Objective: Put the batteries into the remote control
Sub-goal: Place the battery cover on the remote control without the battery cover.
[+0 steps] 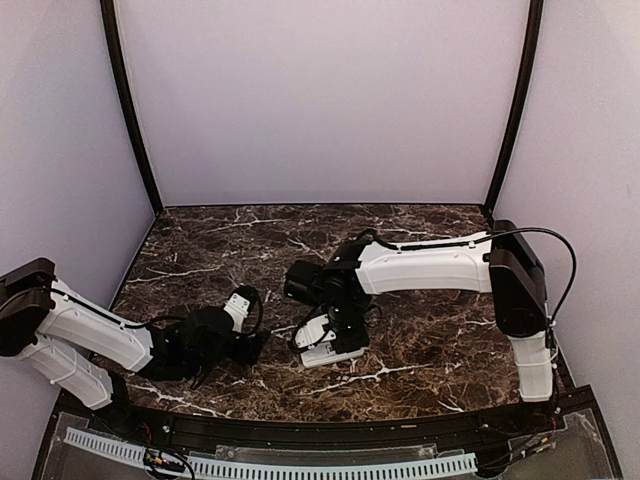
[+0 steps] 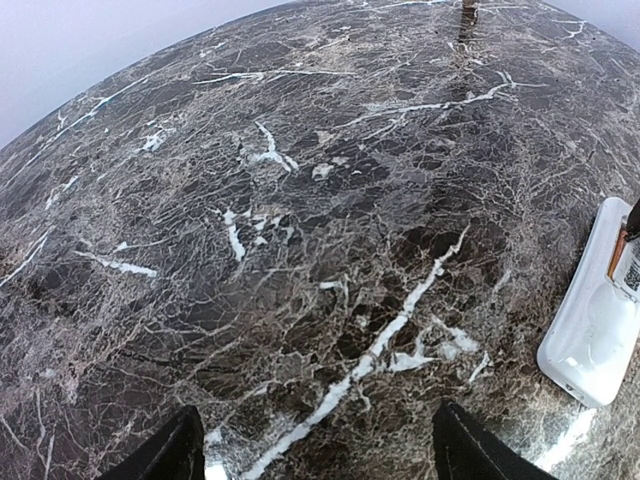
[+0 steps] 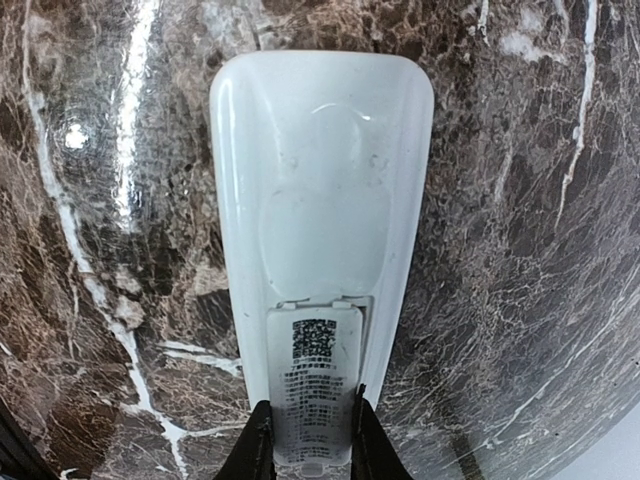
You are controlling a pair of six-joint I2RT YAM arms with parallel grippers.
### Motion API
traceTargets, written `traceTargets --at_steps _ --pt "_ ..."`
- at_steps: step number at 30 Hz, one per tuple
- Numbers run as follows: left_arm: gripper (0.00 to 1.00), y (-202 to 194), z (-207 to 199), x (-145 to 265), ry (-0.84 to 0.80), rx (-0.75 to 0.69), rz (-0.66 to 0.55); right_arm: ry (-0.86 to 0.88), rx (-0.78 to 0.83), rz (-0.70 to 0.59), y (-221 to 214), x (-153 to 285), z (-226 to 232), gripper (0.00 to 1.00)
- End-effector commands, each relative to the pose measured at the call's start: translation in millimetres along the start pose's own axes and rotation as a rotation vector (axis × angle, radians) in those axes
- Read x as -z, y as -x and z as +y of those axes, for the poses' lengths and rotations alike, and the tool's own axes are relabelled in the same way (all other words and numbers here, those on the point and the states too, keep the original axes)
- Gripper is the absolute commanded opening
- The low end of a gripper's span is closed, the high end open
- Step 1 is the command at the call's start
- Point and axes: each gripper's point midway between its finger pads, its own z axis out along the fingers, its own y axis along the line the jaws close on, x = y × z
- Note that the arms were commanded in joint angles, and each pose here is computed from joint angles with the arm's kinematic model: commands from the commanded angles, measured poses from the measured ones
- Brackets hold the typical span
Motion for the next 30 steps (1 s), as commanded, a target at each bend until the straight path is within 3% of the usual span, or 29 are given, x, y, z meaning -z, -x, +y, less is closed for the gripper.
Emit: traceTargets --at_steps 1,30 --pt "0.78 -4.4 1.9 0.5 0.005 -0.003 0.001 0.008 0.012 -0.008 6.0 0.4 1.2 0.15" --pt "0.78 -5.3 -1.8 -2.2 -0.006 -0.032 0.012 0.043 -0.001 0.018 -3.7 -6.7 5.4 0.14"
